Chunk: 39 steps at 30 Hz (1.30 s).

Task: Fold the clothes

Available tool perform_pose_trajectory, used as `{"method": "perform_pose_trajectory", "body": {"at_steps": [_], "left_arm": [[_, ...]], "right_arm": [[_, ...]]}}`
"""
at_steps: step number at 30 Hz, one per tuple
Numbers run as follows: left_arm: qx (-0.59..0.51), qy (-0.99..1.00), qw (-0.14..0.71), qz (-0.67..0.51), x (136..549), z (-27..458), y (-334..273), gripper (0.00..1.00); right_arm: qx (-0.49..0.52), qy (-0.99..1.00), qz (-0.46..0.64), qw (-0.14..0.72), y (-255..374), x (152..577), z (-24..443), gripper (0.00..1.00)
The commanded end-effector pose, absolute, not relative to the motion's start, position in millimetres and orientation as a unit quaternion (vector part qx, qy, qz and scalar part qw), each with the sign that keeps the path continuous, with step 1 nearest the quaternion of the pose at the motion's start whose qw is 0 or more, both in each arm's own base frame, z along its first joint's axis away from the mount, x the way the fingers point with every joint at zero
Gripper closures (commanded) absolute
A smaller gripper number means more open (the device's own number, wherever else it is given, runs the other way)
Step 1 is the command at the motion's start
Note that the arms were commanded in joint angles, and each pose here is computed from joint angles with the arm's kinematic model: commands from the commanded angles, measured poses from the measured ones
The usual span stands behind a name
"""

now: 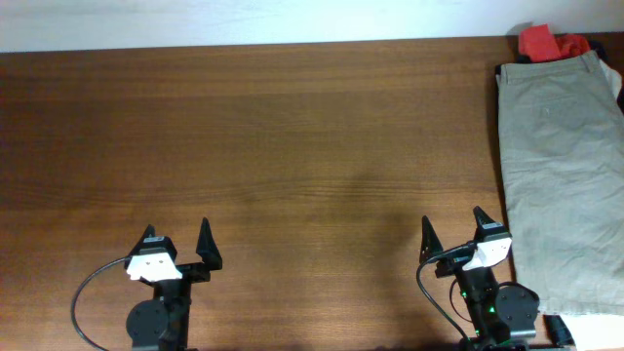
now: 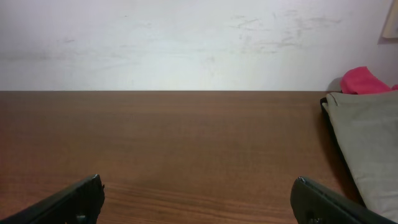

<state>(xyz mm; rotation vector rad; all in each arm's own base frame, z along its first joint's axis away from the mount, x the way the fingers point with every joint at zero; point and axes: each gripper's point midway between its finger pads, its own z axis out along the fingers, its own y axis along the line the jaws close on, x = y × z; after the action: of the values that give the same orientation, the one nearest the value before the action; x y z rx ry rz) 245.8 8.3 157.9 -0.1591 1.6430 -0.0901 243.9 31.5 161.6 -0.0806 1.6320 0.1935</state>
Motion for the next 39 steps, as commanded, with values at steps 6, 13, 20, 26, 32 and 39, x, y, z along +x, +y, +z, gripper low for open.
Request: {"method": "perform_pose_trajectory", "body": {"at_steps": [6,13,20,26,32,39], "left_arm": [[-0.066,0.734,0.675,-0.033,246.0,154.8,8.4,0.01],[-0.065,0.734,0.675,-0.033,246.0,154.9,8.3,0.01],[-0.066,0.734,0.675,-0.033,246.0,154.9,8.4,0.01],[-0.065,0.734,0.675,-0.033,246.0,154.8,8.3,0.01],[-0.066,0.734,0.675,-0.033,246.0,154.9,8.4,0.01],[-0.065,0.734,0.675,-0.033,246.0,154.8,8.3,0.01]], "right_arm": [[-0.038,0.73,0.086,0.677,32.5,243.9,158.0,0.01],[-0.038,0.73,0.086,0.677,32.5,243.9,157.9,0.01],[-0.038,0.73,0.086,0.677,32.5,243.9,158.0,0.01],[-0.038,0.73,0.086,0.677,32.5,243.9,158.1,0.01],[-0.038,0.73,0.086,0.677,32.5,243.9,158.0,0.01],[-0.052,0.72,0.102,0.685,39.5,242.8,164.9,0.01]]}}
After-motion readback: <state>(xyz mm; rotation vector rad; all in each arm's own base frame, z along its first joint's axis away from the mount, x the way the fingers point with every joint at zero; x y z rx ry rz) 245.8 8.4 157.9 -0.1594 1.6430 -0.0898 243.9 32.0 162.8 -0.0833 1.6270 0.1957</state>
